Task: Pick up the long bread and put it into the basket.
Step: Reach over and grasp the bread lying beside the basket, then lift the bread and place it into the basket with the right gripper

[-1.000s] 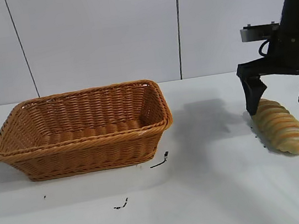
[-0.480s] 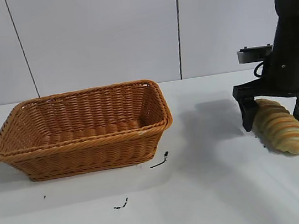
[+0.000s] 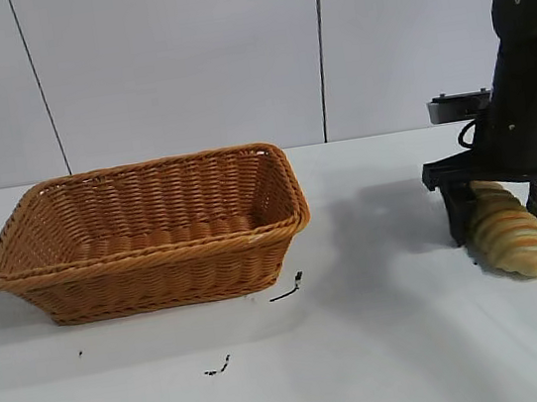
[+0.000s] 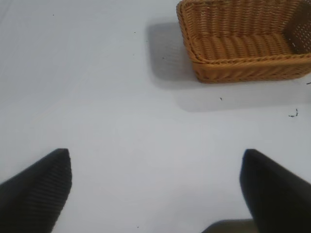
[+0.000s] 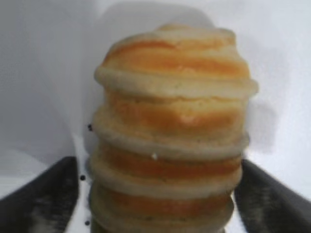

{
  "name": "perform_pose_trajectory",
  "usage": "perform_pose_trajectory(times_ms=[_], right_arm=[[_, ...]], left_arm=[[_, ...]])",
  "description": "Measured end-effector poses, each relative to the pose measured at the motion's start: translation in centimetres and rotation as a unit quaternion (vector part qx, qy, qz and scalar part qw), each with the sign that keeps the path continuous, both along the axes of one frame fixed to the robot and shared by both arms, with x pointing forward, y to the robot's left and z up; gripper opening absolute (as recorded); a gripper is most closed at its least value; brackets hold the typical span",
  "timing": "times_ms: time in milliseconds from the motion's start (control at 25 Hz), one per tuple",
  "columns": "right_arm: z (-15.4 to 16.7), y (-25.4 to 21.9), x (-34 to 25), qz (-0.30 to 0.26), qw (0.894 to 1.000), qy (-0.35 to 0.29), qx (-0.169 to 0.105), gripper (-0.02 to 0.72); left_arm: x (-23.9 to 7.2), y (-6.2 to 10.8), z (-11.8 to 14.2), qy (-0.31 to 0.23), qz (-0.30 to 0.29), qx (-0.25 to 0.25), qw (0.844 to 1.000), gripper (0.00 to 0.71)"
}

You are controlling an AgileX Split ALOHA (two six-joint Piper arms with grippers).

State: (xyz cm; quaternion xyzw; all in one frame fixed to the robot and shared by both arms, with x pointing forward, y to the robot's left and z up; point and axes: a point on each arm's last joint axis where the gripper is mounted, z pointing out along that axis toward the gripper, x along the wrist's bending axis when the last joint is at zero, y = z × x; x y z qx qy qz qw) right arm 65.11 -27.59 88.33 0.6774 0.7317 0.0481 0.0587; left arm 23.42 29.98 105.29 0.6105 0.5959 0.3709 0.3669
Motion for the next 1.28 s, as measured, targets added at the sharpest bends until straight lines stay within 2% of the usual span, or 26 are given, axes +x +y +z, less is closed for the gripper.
perform_pose_trajectory(times_ms=[200,480,680,880,1080,1280], right_arm=[[2.6,0.0,0.0,0.001,1.0,-0.013,-0.002,0.153],[11.9,0.3,1.5,0.002,0.998,-0.058,0.012,0.143],[16.4,1.9,2.4,0.033,0.995,-0.093,0.013,0.139],[19.1,5.2,2.6,0.088,0.987,-0.135,0.018,0.139],[21.1,9.5,2.1,0.166,0.97,-0.177,0.019,0.139],[21.6,15.2,0.8,0.269,0.939,-0.212,0.023,0.13]], left_arm=[[0.0,0.0,0.0,0.0,0.0,0.0,1.0,0.693],[0.0,0.0,0.0,0.0,0.0,0.0,1.0,0.693],[0.0,0.0,0.0,0.0,0.0,0.0,1.0,0.693],[0.0,0.0,0.0,0.0,0.0,0.0,1.0,0.693],[0.0,0.0,0.0,0.0,0.0,0.0,1.0,0.693],[0.0,0.0,0.0,0.0,0.0,0.0,1.0,0.693]])
